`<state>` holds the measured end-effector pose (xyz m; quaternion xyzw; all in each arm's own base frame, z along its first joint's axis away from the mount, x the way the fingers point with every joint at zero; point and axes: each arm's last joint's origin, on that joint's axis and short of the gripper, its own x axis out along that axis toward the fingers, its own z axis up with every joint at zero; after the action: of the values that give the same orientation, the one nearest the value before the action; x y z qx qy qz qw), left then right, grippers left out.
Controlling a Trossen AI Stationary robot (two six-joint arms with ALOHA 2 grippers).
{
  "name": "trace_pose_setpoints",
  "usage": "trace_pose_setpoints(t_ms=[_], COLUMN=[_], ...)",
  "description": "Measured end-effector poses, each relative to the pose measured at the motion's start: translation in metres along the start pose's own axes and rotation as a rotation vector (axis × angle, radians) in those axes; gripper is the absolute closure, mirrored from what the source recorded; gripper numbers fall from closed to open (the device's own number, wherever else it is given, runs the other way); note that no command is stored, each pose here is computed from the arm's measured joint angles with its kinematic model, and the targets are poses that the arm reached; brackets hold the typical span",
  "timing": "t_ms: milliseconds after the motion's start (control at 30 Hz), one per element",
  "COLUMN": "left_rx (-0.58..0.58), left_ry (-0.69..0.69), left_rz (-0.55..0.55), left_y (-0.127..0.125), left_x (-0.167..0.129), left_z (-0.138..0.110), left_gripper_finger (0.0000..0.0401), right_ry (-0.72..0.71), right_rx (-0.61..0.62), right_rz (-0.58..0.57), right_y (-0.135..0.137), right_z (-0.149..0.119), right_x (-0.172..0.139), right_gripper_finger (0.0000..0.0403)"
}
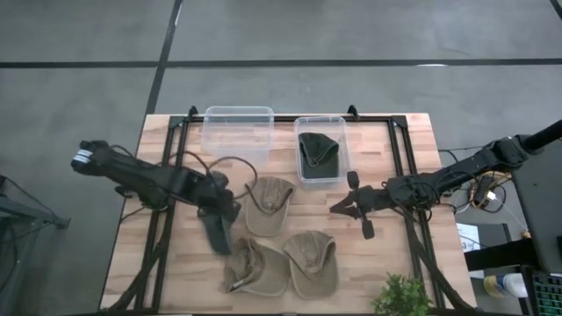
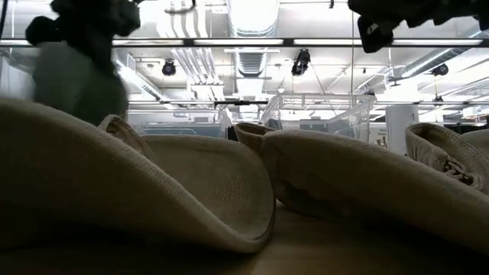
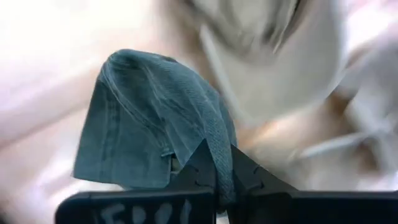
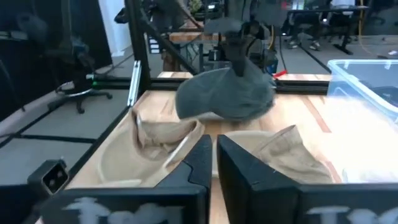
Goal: Pick & Place hat
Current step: Put the gray cap into the right transparent bin
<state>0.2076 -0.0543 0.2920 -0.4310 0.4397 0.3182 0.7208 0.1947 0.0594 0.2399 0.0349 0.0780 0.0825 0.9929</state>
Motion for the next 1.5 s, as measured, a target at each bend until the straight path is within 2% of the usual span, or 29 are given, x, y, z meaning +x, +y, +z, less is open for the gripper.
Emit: trace_pose_setpoints(t_ms=[167, 300, 467, 567, 700, 900, 1033, 1133, 1400, 1500], left_rx=[-0.09, -0.098, -0.096, -0.083, -0.068, -0.031, -0.003, 0.009, 0.08, 0.1], left_ry=[-0.207, -0.316, -0.438, -0.488, -0.52, -0.587, -0.652, -0.665, -0.68, -0.697], left_rz=[-0.113, -0.187, -0.179, -0.168, -0.173, -0.251, -0.265, -0.239, -0.2, -0.224], left_y=[0.001, -0.004, -0.005, -0.005, -0.006, -0.016, -0.022, -0.025, -0.042, -0.049], left_x=[-0.017, -0.024, -0.026, -0.027, -0.027, -0.032, -0.033, -0.028, -0.005, -0.002], left_z=[0.009, 0.013, 0.017, 0.018, 0.019, 0.023, 0.025, 0.025, 0.023, 0.024], left_gripper_finger=[0.0397, 0.0398, 0.0398, 0.0398, 0.0398, 0.0398, 0.0398, 0.0398, 0.0398, 0.0398], right_ry=[0.023, 0.041, 0.059, 0.134, 0.225, 0.311, 0.344, 0.361, 0.34, 0.336], right_rx=[-0.03, -0.118, -0.158, -0.162, -0.131, -0.201, -0.255, -0.276, -0.232, -0.229], right_rz=[-0.051, -0.072, -0.077, -0.135, -0.216, -0.328, -0.424, -0.48, -0.543, -0.561], right_y=[0.002, 0.005, 0.012, 0.015, 0.018, 0.022, 0.022, 0.023, 0.021, 0.02], right_z=[0.006, 0.016, 0.036, 0.045, 0.053, 0.05, 0.048, 0.048, 0.05, 0.051], right_x=[0.016, 0.038, 0.073, 0.096, 0.127, 0.175, 0.197, 0.204, 0.204, 0.203], right_gripper_finger=[0.0312, 0.0256, 0.0208, 0.0191, 0.018, 0.0179, 0.0179, 0.0179, 0.0177, 0.0177])
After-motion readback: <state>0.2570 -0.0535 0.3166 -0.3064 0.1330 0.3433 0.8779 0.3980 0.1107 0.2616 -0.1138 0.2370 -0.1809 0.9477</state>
